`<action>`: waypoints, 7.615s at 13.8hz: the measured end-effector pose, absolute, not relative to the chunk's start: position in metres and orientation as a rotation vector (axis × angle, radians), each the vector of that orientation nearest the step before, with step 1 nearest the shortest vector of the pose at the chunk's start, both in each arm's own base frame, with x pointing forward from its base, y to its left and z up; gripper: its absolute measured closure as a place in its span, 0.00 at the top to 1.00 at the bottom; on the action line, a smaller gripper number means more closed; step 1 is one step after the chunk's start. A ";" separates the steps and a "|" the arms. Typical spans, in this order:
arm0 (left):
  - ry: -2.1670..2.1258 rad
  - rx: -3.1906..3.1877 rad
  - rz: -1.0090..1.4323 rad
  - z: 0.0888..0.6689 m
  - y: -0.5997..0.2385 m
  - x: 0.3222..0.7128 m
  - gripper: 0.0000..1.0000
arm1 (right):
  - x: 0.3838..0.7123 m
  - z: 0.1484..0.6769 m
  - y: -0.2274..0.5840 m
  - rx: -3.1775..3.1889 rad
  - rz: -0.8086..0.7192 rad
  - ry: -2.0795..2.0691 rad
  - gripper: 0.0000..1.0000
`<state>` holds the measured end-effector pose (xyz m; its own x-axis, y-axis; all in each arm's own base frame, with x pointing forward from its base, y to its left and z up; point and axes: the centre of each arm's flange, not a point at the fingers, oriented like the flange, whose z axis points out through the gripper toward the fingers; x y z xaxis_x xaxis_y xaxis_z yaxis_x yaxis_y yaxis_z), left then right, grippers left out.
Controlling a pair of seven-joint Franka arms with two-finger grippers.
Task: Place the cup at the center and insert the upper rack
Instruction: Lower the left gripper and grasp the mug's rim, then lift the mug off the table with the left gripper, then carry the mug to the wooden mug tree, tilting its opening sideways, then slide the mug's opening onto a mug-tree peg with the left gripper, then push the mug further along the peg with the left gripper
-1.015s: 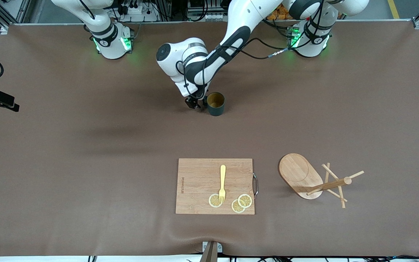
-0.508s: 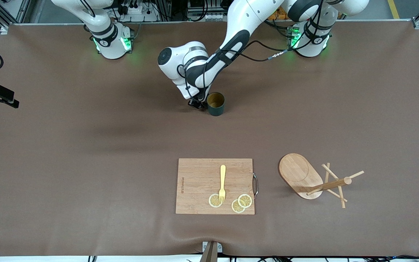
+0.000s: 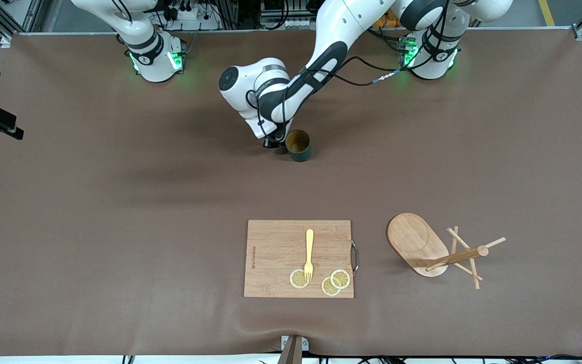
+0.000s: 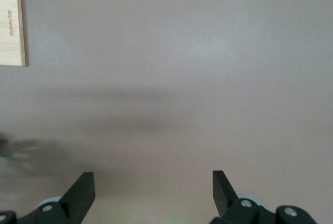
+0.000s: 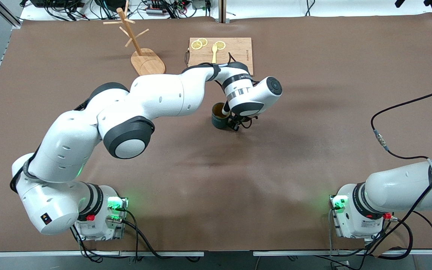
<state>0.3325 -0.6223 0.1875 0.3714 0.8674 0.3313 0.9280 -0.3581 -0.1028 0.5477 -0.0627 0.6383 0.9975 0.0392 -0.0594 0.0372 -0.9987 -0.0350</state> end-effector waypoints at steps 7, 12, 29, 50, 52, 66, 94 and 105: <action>-1.771 -2.392 -0.287 0.274 -0.610 0.396 0.21 | 0.536 0.647 -0.053 -3.102 0.127 -0.040 1.00; -1.916 -2.509 -0.026 0.431 -0.537 0.480 0.21 | 0.536 0.647 -0.053 -3.102 0.129 -0.039 1.00; -1.871 -2.776 0.535 0.497 -0.328 0.620 0.21 | 0.520 0.655 -0.057 -3.131 0.203 -0.027 1.00; -1.654 -3.080 1.392 0.464 -0.142 0.670 0.21 | 0.532 0.657 -0.024 -3.147 0.108 -0.015 1.00; -1.641 -3.101 1.520 0.466 -0.105 0.671 0.21 | 0.534 0.658 -0.024 -3.149 0.084 -0.016 1.00; -1.672 -3.113 1.993 0.413 -0.011 0.680 0.21 | 0.539 0.661 -0.024 -3.152 0.021 -0.013 1.00; -1.646 -3.157 2.185 0.373 -0.014 0.689 0.21 | 0.541 0.676 -0.016 -3.154 -0.053 -0.038 1.00; -1.698 -3.178 2.197 0.362 0.006 0.691 0.21 | 0.541 0.676 -0.008 -3.153 -0.052 -0.060 1.00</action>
